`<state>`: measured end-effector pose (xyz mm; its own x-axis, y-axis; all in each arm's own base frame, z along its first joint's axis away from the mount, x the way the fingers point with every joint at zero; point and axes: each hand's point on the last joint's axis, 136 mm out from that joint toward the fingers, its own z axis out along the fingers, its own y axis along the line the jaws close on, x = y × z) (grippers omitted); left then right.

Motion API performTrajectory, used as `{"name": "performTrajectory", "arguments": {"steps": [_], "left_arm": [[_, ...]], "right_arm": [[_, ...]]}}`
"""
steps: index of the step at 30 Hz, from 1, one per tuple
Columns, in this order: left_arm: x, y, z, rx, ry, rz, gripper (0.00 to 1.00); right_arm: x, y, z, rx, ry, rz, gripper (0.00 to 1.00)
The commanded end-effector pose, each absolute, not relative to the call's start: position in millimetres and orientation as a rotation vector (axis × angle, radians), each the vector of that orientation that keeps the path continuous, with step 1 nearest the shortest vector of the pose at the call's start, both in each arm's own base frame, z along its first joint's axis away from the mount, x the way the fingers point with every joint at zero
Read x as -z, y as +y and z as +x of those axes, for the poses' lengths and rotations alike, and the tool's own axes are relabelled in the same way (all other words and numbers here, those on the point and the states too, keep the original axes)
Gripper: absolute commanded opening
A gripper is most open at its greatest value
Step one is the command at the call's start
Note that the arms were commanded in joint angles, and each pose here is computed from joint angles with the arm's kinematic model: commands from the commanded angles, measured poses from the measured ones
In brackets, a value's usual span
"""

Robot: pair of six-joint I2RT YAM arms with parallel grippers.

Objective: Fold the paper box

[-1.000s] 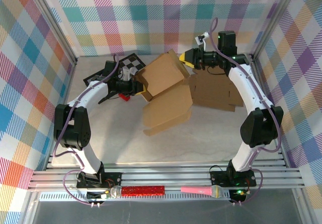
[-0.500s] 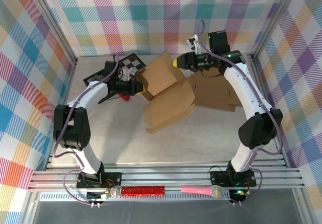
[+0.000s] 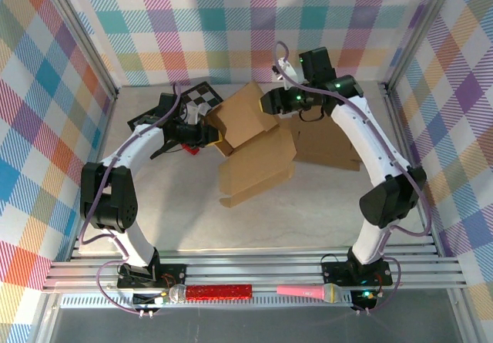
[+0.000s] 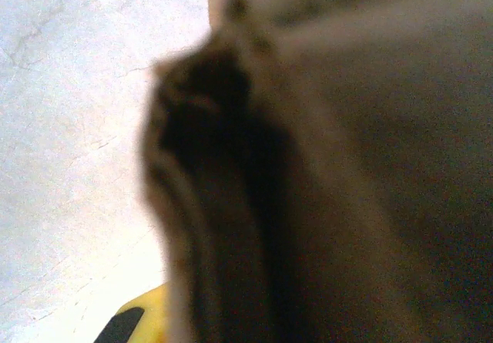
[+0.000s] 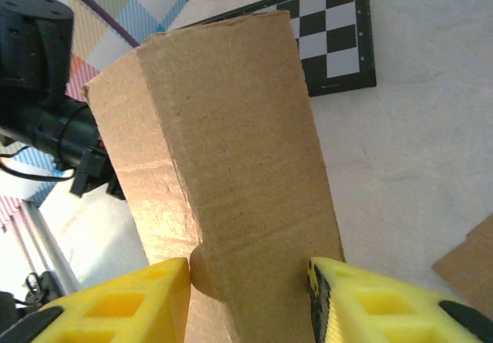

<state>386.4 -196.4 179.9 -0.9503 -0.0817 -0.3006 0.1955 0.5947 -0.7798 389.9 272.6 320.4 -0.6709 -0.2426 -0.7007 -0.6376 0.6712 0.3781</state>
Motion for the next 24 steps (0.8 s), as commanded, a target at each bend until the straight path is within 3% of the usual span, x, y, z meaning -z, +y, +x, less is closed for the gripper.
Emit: {"name": "performTrajectory", "arguments": {"steps": [1, 9, 15, 18, 24], "left_arm": [[-199.8, -196.8, 380.2, 1.304, 2.478, 0.148, 0.00], [-200.6, -196.8, 379.3, 1.290, 2.485, 0.156, 0.00], [-199.8, -196.9, 380.1, 1.283, 2.492, 0.157, 0.00], [-198.7, -196.2, 381.0, 1.273, 2.498, 0.152, 0.00], [-199.2, -197.8, 383.4, 1.246, 2.517, 0.142, 0.00]], "right_arm": [[-309.1, 271.9, 397.9, -0.670, 2.284, -0.709, 0.46], [-299.4, 273.2, 411.5, -0.389, 2.286, -0.717, 0.49], [-293.5, 266.2, 424.2, -0.131, 2.281, -0.695, 0.43], [-290.2, 263.2, 429.0, 0.014, 2.270, -0.672, 0.33], [-290.1, 255.0, 437.0, 0.357, 2.207, -0.609, 0.00]]}}
